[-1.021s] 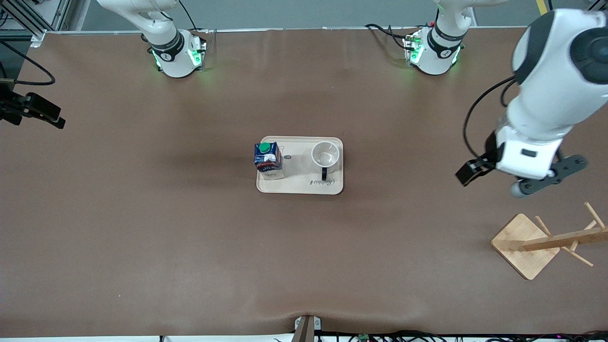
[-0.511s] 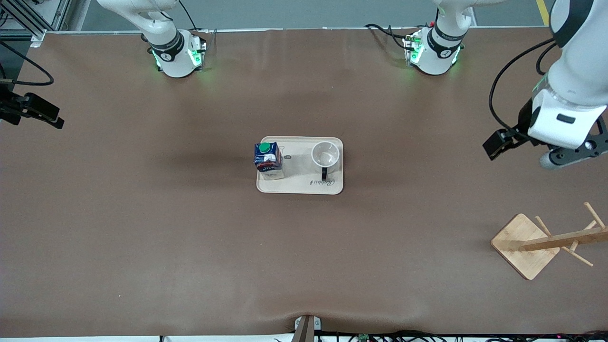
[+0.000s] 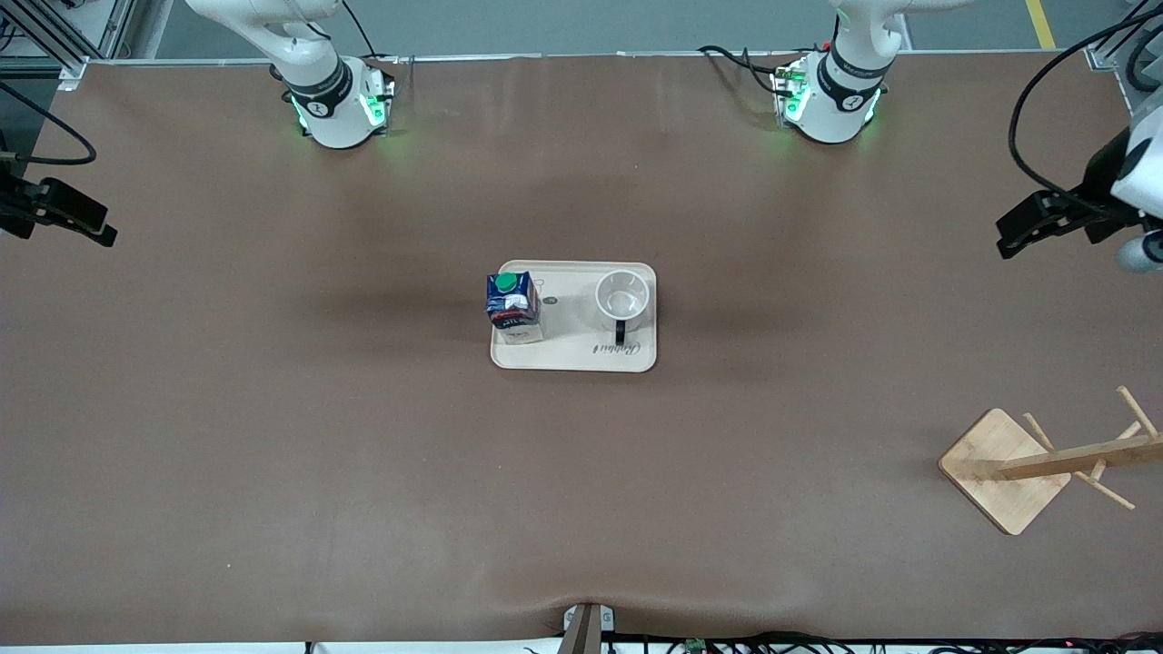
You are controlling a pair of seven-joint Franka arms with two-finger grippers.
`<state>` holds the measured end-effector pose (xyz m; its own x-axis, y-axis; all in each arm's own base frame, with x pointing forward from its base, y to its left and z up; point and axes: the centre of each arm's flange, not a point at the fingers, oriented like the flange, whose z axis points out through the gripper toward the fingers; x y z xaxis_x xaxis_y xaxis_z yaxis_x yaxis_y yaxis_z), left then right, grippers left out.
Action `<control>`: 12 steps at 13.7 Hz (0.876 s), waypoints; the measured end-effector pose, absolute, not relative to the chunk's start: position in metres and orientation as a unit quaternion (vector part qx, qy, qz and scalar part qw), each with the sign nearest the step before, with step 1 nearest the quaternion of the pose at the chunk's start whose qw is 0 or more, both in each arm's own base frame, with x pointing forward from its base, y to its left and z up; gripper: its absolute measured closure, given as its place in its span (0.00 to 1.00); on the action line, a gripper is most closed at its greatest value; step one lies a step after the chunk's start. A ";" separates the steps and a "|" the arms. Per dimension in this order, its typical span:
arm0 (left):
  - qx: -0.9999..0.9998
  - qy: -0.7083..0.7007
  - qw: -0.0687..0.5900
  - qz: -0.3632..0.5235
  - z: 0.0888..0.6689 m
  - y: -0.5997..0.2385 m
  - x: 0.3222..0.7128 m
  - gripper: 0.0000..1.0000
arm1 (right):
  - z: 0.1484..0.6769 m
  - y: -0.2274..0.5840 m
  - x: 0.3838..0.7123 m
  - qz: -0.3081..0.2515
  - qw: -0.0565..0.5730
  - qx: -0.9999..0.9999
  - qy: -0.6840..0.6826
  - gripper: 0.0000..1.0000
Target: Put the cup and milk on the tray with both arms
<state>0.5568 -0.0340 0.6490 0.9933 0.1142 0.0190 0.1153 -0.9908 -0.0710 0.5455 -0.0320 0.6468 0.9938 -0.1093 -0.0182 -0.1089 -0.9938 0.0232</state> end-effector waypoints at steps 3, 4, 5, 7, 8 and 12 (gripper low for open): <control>-0.999 -0.043 0.024 -0.004 0.651 -0.022 0.544 0.00 | 0.647 -0.032 0.546 -0.010 0.011 0.998 -0.054 0.00; -0.999 -0.042 0.024 -0.005 0.653 -0.024 0.540 0.00 | 0.647 -0.032 0.546 -0.010 0.011 0.998 -0.054 0.00; -0.999 -0.040 0.024 -0.006 0.654 -0.026 0.538 0.00 | 0.647 -0.032 0.546 -0.010 0.011 0.998 -0.054 0.00; -0.999 -0.036 0.024 -0.005 0.654 -0.030 0.537 0.00 | 0.647 -0.032 0.546 -0.010 0.011 0.998 -0.054 0.00; -0.999 -0.035 0.024 -0.004 0.653 -0.033 0.537 0.00 | 0.647 -0.032 0.546 -0.010 0.011 0.998 -0.054 0.00; -0.999 -0.041 0.025 -0.001 0.649 -0.049 0.536 0.00 | 0.647 -0.032 0.546 -0.010 0.011 0.998 -0.054 0.00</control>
